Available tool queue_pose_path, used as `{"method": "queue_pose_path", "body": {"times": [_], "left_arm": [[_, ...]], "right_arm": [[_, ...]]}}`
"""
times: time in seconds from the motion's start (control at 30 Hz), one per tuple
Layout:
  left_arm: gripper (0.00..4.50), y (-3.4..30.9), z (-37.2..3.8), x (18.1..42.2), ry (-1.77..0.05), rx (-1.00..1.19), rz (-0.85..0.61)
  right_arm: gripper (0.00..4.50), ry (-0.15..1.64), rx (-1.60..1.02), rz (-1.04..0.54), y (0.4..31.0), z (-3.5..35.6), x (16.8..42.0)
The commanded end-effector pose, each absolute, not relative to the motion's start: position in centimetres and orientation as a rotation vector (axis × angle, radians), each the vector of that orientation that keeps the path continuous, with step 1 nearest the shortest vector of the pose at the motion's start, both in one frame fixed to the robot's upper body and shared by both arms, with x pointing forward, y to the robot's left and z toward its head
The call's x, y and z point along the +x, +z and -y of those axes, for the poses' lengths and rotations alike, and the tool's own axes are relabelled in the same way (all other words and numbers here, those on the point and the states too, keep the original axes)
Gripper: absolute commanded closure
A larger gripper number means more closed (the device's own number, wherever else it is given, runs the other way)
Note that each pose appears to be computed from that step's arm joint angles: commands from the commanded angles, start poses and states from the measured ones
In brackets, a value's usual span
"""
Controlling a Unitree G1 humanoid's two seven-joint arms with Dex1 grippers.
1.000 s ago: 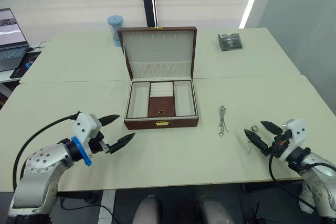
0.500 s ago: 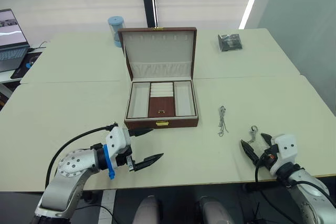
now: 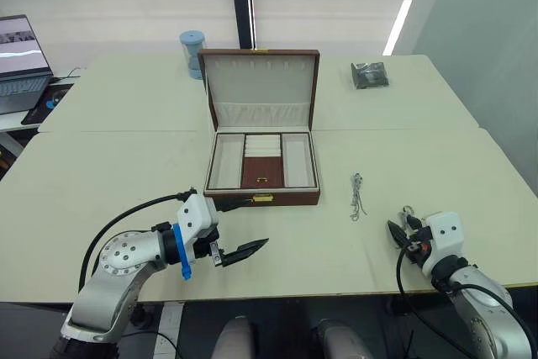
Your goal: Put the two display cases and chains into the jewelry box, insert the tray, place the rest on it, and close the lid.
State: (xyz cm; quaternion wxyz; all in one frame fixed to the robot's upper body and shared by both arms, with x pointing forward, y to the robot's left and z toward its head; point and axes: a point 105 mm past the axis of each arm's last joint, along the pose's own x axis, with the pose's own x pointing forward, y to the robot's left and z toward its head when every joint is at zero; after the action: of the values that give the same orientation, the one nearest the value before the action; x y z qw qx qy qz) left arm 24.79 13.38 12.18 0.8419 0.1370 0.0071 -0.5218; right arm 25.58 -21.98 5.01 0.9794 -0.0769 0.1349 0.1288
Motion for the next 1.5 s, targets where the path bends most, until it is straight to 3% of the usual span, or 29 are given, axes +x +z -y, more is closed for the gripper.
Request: {"method": "queue_pose_path", "body": {"times": [0.03,0.23,0.63,1.1,1.5], "left_arm": [[0.0,13.9,-12.5,24.7,-1.116,0.295,0.047],[0.0,14.5,-11.9,24.7,-1.116,0.287,0.052],[0.0,15.2,-11.4,24.8,-1.115,0.279,0.052],[0.0,14.8,-12.4,24.7,-0.998,0.237,0.037],[0.0,14.8,-15.4,24.2,-0.704,0.167,0.032]], "right_arm": [[3.15,0.205,-0.154,-0.354,3.4,23.2,25.1],[4.46,0.193,-0.144,-0.342,3.5,23.4,25.2],[4.49,0.203,-0.109,-0.175,6.5,23.9,26.2],[4.49,0.451,-0.08,0.042,12.7,20.1,27.8],[4.49,0.816,-0.072,0.098,18.3,10.6,32.6]]}}
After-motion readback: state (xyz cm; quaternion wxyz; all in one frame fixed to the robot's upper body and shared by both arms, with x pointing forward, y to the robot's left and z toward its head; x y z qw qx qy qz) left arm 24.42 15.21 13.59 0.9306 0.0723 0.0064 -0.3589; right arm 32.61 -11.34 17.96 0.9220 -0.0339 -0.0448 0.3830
